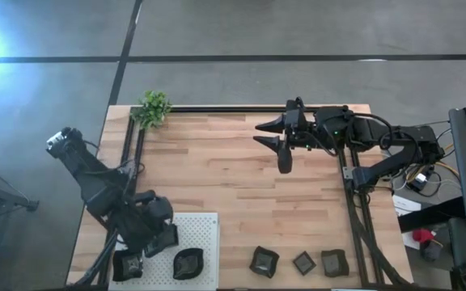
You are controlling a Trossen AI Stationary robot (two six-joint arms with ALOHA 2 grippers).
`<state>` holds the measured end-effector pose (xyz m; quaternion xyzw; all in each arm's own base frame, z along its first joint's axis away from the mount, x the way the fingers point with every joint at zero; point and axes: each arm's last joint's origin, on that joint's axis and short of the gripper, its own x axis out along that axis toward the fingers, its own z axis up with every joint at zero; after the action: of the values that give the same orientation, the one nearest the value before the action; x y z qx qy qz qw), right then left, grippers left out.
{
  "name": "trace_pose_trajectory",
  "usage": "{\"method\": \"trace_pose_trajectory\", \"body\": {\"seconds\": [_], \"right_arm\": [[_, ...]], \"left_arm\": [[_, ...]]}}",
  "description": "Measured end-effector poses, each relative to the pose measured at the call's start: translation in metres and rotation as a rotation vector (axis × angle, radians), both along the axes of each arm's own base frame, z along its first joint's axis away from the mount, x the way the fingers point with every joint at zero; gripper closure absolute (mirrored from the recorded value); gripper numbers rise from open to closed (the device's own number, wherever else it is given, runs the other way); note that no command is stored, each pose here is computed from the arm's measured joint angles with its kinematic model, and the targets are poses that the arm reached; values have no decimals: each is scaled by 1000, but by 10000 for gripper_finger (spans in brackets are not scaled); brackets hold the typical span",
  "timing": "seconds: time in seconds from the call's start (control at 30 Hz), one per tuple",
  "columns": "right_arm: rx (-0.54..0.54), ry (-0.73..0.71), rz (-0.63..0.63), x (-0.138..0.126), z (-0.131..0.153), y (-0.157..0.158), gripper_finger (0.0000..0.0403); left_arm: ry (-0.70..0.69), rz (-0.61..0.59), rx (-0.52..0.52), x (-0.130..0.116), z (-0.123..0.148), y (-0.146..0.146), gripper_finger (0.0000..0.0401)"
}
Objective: Pick & Place Mini shaped plates
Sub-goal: Stack the square plate on top of the square plate on the shelf
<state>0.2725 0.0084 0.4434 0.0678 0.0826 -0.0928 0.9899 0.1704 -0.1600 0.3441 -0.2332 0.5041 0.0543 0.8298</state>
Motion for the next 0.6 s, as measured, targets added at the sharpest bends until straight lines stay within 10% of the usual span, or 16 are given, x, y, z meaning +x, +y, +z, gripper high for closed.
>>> {"method": "trace_pose_trajectory", "body": {"seconds": [0.6], "right_arm": [[20, -4, -4, 0, 0, 0, 257]], "left_arm": [[-15, -20, -32, -14, -14, 8, 401]]}}
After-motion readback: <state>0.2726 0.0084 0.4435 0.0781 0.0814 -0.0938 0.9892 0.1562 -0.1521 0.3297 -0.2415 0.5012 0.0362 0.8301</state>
